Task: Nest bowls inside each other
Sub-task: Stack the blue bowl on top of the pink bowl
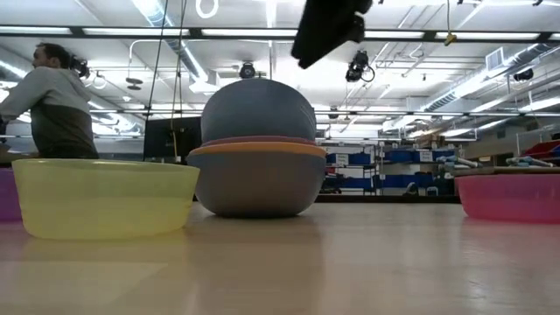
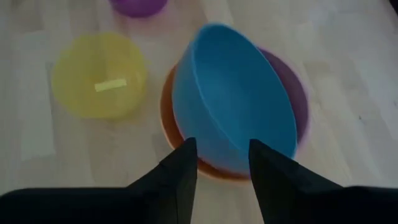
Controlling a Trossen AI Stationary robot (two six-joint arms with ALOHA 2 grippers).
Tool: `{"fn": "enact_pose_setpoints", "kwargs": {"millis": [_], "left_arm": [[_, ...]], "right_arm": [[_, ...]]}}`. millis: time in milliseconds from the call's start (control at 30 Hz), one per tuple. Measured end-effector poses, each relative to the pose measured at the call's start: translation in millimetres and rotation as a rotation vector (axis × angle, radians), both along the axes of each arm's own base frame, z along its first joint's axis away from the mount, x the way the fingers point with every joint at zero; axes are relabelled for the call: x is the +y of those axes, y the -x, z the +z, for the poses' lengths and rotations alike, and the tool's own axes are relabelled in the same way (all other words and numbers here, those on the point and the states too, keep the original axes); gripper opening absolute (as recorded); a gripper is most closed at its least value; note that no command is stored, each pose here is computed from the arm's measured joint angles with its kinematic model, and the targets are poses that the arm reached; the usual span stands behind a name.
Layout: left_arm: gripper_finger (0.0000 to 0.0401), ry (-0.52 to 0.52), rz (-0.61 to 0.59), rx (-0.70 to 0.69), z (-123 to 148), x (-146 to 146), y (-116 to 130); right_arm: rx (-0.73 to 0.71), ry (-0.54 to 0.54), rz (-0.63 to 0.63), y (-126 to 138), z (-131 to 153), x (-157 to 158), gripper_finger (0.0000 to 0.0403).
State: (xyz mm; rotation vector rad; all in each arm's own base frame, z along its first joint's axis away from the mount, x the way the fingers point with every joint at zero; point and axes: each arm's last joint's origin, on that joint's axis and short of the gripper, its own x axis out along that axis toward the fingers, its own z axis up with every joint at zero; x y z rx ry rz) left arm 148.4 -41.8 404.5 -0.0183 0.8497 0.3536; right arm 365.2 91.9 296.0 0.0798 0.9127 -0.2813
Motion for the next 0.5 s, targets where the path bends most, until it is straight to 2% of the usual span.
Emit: {"fn": "enact_pose_setpoints", "kwargs": {"millis": [100,267,400,500], "left_arm": [[0.0121,0.006,-0.004,-0.005,0,-2,1],[0.0121,-0.018,0.001,-0.022,1,-4,0],[0.0121,-0.026,0.005,-0.02,0,-4,-2],[0.0121,-0.03,-0.001,-0.015,-1,-6,-3]], "right_arm": [[-0.02,0.016,-0.014,2,2,4,0.013],[-0.135,0.043,-0.06,-8,1,4,0.013],[-0.214,0.034,-0.11,-15,-12,-3,0.0127],[-0.199,-0.01,-0.137,-14,-33,-8,0.0124]]}}
